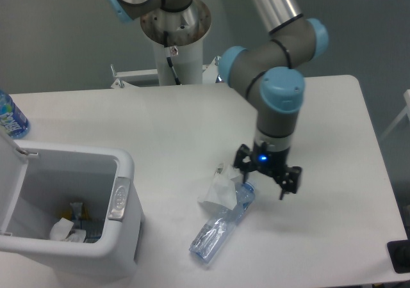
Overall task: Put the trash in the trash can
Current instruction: 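Move the open gripper over the crumpled white tissue, then lower the gripper onto the white tissue and close on it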
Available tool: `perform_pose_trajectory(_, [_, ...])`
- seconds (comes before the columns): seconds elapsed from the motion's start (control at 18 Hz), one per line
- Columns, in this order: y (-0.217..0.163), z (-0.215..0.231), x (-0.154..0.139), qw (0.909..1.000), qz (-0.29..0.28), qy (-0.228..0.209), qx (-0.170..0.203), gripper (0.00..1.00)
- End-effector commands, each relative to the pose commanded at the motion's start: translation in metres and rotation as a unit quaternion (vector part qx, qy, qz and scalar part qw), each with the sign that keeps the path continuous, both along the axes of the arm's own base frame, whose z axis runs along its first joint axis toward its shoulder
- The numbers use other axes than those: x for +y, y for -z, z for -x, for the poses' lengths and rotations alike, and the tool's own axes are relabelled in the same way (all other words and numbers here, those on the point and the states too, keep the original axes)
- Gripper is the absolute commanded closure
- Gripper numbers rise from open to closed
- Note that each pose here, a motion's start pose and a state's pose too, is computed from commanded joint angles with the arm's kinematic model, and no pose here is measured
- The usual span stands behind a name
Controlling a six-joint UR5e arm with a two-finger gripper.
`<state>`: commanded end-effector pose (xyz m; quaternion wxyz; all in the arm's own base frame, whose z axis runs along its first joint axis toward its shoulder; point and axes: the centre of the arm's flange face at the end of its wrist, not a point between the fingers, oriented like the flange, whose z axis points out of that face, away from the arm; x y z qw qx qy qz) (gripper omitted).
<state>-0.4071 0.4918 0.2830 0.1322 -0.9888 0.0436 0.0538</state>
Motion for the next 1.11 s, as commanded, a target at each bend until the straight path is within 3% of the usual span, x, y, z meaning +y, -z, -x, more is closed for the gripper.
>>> perform_pose_trajectory(0.44, [0.029, -0.053, 0.016, 0.9991, 0.034, 0.019, -0.016, 0.0])
perform_pose_trajectory(1.11, [0.051, -0.062, 0.003, 0.9974, 0.066, 0.019, -0.021, 0.0])
